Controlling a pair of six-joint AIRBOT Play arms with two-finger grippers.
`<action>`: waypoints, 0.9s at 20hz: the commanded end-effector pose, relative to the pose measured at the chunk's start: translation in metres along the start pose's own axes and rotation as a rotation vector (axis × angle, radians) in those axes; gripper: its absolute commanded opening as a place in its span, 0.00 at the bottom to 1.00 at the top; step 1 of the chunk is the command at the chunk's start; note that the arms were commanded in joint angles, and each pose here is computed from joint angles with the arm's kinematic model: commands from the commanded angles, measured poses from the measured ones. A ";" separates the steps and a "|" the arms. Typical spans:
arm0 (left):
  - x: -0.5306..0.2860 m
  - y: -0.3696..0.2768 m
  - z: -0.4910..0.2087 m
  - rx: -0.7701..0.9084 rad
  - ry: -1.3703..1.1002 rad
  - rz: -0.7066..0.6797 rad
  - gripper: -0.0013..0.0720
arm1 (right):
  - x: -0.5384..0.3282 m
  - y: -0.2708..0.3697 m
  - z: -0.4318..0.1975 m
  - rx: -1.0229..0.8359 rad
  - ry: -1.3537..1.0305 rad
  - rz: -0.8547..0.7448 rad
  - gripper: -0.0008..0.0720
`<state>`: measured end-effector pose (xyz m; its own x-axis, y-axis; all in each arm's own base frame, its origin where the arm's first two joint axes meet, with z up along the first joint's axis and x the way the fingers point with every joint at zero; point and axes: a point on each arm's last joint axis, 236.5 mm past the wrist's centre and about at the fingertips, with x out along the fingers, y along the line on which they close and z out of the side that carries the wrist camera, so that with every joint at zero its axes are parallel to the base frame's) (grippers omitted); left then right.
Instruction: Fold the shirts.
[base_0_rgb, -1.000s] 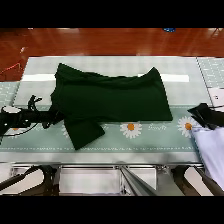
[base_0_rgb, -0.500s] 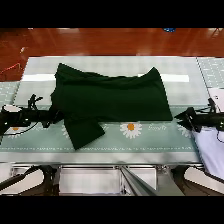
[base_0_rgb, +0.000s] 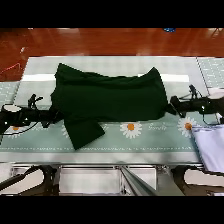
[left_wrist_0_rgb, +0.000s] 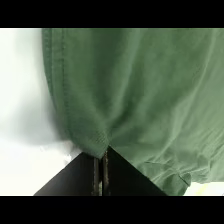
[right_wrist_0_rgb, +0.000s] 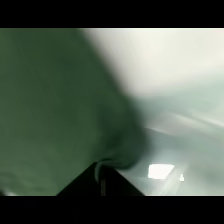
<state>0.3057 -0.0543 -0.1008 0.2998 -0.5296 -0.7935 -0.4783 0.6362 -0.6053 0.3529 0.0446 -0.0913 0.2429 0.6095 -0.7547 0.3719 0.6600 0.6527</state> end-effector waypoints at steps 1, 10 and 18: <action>-0.018 -0.032 0.017 0.050 -0.028 -0.057 0.04 | -0.007 0.064 0.006 -0.168 0.046 0.067 0.06; -0.378 -0.323 0.050 0.707 -0.800 -0.512 0.04 | -0.336 0.318 0.001 -0.804 -0.768 0.118 0.05; -0.543 -0.358 -0.111 0.976 -1.323 -0.350 0.04 | -0.464 0.343 -0.156 -0.971 -1.173 0.003 0.06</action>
<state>0.2798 -0.0306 0.5199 0.9560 -0.2777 0.0948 0.2933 0.9162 -0.2731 0.2857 0.0547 0.4642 0.9378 0.3068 -0.1627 -0.2823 0.9463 0.1574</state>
